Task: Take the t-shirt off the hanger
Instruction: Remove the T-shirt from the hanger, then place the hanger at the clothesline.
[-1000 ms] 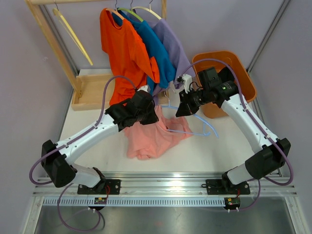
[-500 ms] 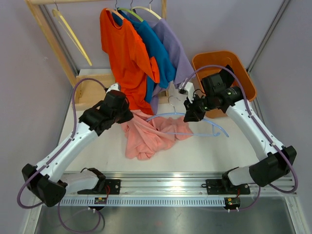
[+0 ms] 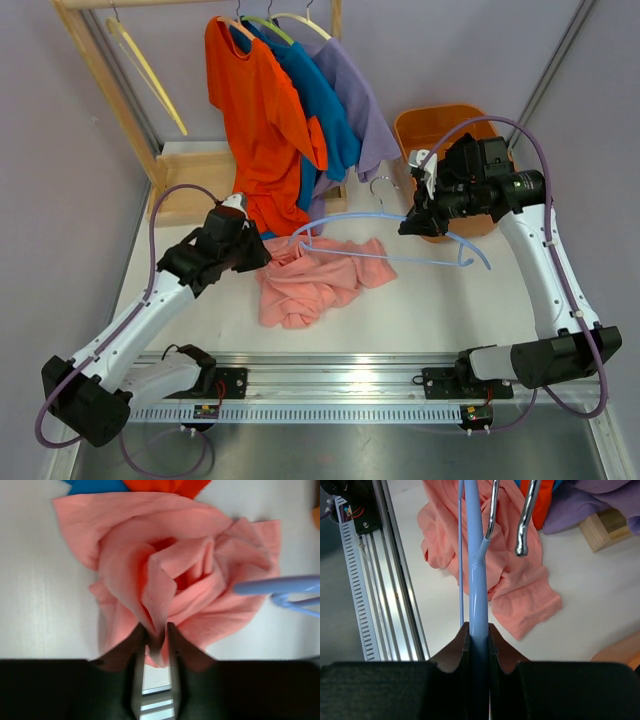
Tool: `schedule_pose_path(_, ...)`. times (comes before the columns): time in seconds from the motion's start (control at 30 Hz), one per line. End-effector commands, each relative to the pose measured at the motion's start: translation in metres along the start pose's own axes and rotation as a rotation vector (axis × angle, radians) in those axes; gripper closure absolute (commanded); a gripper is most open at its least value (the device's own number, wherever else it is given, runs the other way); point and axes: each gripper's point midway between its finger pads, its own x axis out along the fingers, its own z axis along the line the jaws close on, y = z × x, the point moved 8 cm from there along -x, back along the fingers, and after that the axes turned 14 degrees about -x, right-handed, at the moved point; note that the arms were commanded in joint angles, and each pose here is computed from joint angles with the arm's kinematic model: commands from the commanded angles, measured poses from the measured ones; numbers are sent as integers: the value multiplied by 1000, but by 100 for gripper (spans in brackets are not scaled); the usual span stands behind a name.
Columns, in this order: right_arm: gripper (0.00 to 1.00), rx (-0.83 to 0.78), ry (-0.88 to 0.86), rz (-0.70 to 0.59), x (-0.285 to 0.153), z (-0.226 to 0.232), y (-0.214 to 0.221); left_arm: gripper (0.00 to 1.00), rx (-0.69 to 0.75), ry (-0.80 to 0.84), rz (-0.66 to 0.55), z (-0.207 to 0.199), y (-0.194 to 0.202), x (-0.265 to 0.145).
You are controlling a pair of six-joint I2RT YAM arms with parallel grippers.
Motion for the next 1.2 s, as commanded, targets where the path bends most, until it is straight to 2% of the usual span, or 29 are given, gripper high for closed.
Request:
schedule_pose_path(0.0, 100, -108, -48, -82, -9, 12, -18, 59, 87, 300, -53, -31, -12, -19)
schedule_pose_path(0.03, 100, -106, -48, -78, -9, 12, -17, 49, 104, 314, -58, -31, -12, -22)
schedule_pose_path(0.07, 100, -115, -45, -74, -9, 11, -17, 33, 144, 336, -55, -31, -11, -26)
schedule_pose_path(0.13, 100, -122, -41, -72, -9, 11, -16, 25, 195, 385, -75, -31, -12, -39)
schedule_pose_path(0.17, 100, -128, -42, -67, -9, 10, -15, 18, 266, 432, -74, -31, -10, -46)
schedule_pose_path(0.3, 100, -156, -92, -60, -5, 12, -9, 6, 457, 565, -117, -29, -7, -71)
schedule_pose_path(0.43, 100, -221, -203, -94, -2, 22, -7, 3, 633, 712, -171, -33, -5, -92)
schedule_pose_path(0.53, 100, -334, -310, -119, 6, 33, -9, 3, 735, 847, -132, -41, 0, -98)
schedule_pose_path(0.57, 100, -319, -348, -115, 7, 38, -8, 3, 759, 904, -59, -44, 6, -96)
schedule_pose_path(0.63, 100, -347, -372, -116, 11, 43, -11, 3, 790, 940, -1, -47, 9, -94)
schedule_pose_path(0.67, 100, -371, -392, -123, 14, 49, -14, 3, 791, 961, 83, -46, 15, -90)
schedule_pose_path(0.77, 100, -407, -421, -136, 16, 59, -19, 5, 805, 946, 146, -43, 18, -85)
schedule_pose_path(0.9, 100, -399, -426, -164, 15, 63, -26, 5, 847, 934, 137, -35, 22, -77)
schedule_pose_path(1.0, 100, -390, -421, -170, 13, 62, -30, 9, 847, 953, 152, -31, 28, -75)
schedule_pose_path(1.17, 100, -350, -424, -192, 13, 62, -35, 15, 843, 922, 105, -22, 31, -75)
